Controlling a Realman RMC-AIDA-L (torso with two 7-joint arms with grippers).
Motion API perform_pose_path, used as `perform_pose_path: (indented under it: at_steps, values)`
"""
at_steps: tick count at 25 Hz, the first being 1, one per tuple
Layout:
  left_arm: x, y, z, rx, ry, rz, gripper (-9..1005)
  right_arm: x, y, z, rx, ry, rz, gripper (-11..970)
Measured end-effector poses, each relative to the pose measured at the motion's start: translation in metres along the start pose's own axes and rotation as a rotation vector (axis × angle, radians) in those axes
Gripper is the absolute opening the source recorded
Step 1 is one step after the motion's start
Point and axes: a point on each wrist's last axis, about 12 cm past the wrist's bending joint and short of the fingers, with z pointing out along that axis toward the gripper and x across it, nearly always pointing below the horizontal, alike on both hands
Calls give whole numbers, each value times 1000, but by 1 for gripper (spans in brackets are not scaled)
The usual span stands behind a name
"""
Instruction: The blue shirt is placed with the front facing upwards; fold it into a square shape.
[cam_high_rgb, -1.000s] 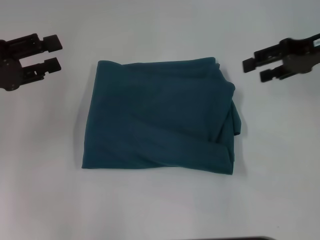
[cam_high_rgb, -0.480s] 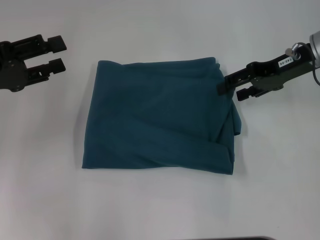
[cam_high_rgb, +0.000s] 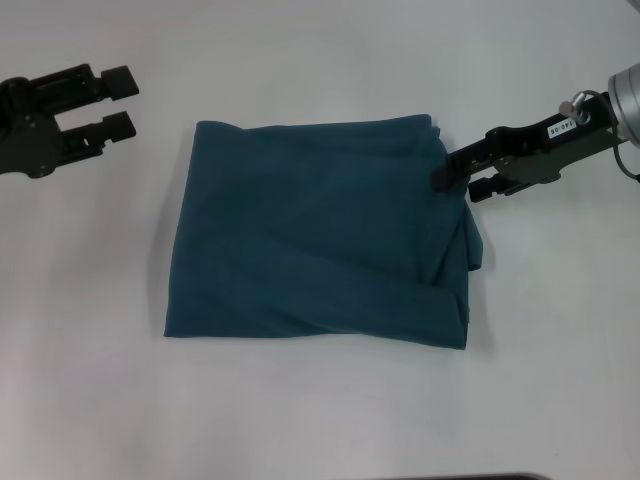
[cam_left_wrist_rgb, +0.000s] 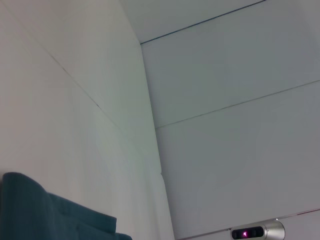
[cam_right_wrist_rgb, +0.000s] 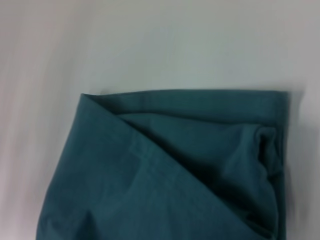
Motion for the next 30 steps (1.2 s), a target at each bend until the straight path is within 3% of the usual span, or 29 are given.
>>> perform_pose_path:
  at_steps: [7, 26, 30]
  values:
    - [-1, -1, 6, 6, 10, 0, 707, -2, 3, 5, -2, -14, -6, 649]
    - [0, 2, 9, 5, 9, -8, 707, -3, 0, -3, -2, -31, 6, 17]
    - [1, 2, 7, 4, 7, -10, 708, -8, 1, -12, -12, -67, 10, 17]
